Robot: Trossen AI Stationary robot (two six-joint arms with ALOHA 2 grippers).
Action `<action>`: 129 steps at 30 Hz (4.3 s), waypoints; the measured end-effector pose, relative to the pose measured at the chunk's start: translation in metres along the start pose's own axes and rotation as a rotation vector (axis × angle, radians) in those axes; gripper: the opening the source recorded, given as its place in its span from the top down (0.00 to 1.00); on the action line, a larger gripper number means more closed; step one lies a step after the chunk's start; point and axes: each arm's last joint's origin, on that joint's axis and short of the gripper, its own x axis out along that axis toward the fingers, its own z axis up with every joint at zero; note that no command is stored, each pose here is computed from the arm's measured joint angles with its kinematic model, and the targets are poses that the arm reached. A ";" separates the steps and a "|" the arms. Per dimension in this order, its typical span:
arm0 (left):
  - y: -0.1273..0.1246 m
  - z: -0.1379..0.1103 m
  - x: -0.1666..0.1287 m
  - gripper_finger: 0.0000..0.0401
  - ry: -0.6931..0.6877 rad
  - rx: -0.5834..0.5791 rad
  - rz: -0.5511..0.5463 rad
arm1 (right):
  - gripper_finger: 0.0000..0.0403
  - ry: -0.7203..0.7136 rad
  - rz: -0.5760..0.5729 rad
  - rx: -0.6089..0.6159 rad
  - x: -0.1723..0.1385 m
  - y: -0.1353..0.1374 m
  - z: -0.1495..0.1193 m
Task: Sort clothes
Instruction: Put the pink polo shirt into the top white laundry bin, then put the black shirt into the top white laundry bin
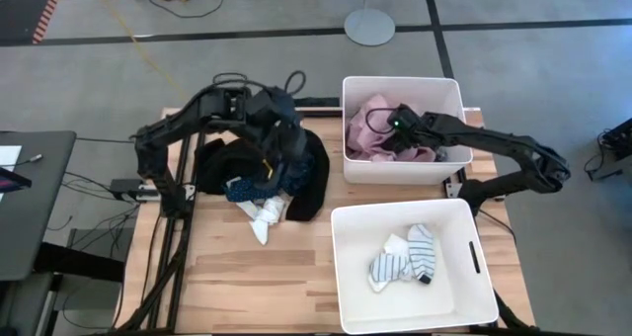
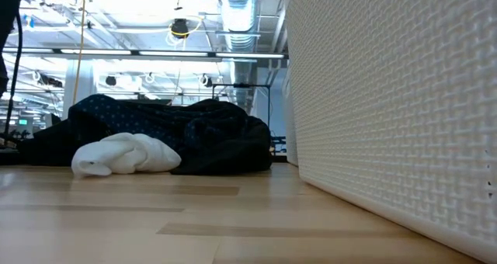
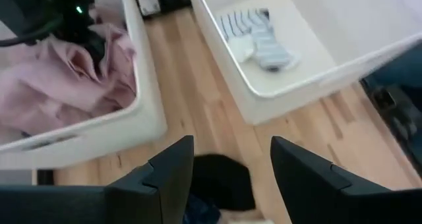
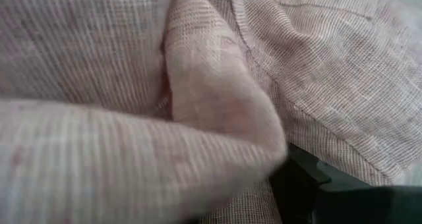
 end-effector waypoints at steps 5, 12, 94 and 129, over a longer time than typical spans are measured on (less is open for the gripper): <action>-0.017 0.001 0.005 0.51 0.058 0.015 -0.002 | 0.58 0.034 -0.016 0.005 0.011 -0.002 -0.011; -0.033 0.004 0.007 0.51 0.089 0.008 0.005 | 0.58 0.063 -0.030 0.002 0.017 -0.004 -0.020; -0.097 -0.161 -0.055 0.51 -0.094 -0.286 0.351 | 0.58 -0.958 0.993 -0.490 -0.222 0.088 -0.058; -0.056 -0.240 0.069 0.51 0.172 -0.319 0.741 | 0.58 -0.833 0.959 -0.668 -0.183 0.181 -0.090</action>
